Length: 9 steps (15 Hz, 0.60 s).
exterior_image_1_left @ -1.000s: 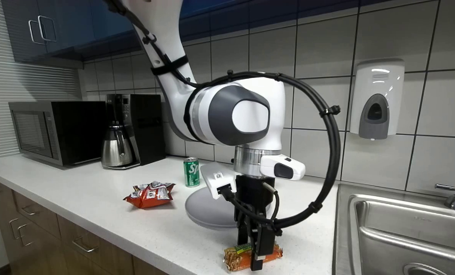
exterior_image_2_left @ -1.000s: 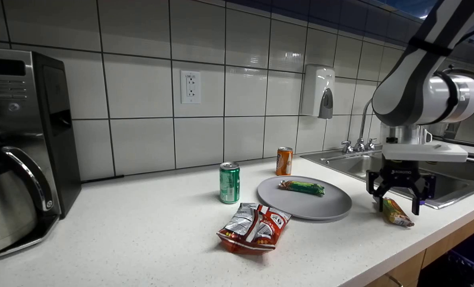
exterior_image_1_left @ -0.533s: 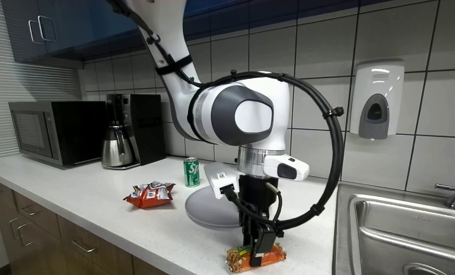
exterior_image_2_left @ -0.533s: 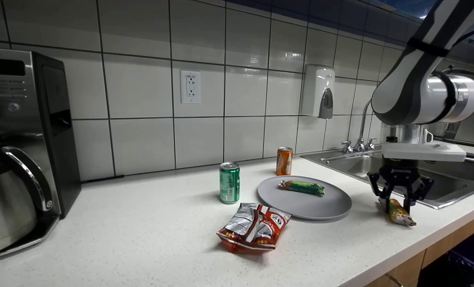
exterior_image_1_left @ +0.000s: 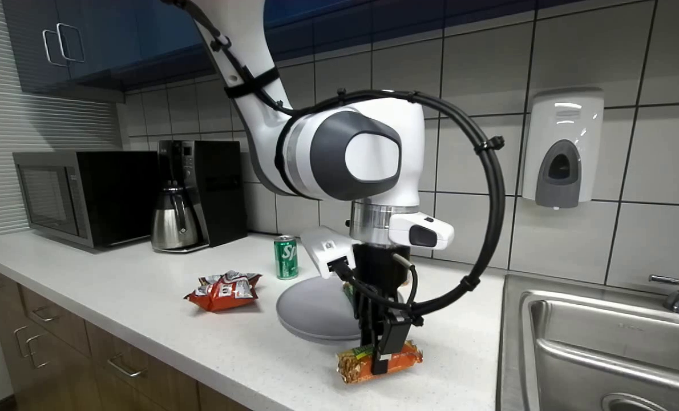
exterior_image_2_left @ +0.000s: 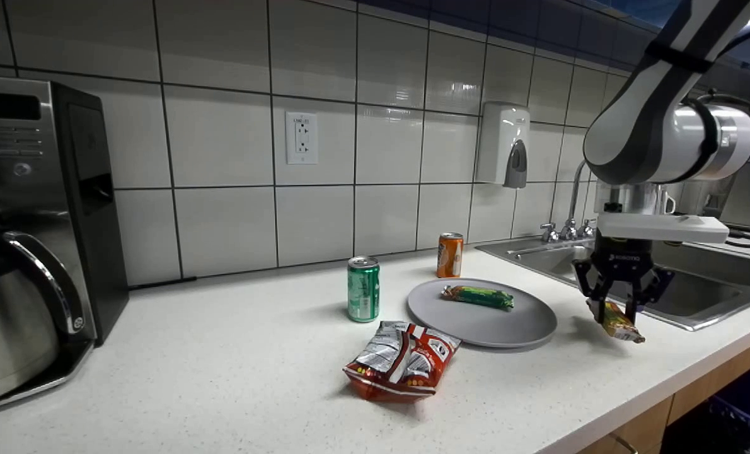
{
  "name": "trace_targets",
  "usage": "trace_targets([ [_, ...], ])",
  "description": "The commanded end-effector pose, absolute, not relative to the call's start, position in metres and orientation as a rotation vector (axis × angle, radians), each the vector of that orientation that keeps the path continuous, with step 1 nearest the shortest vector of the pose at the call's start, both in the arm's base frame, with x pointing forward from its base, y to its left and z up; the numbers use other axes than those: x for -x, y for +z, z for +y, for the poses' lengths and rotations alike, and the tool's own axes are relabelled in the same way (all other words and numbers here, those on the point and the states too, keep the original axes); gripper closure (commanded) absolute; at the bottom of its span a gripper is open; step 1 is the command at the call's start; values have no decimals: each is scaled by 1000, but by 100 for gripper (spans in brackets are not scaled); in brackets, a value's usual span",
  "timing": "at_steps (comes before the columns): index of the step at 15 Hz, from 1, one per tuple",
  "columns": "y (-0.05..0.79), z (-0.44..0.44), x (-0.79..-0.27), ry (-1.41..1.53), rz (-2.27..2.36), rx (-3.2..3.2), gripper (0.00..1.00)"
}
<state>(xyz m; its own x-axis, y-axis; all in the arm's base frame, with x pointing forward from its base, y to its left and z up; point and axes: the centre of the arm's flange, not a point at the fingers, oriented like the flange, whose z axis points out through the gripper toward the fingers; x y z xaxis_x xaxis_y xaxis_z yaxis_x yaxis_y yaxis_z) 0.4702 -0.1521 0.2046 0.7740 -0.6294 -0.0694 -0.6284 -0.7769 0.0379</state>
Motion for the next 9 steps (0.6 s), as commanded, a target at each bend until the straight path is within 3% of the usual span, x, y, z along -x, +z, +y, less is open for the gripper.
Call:
trace_targets([
  [1,226,-136,-467,-72,-966,-2999,83],
  [9,237,-84,-487,-49,-733,-3080,83],
])
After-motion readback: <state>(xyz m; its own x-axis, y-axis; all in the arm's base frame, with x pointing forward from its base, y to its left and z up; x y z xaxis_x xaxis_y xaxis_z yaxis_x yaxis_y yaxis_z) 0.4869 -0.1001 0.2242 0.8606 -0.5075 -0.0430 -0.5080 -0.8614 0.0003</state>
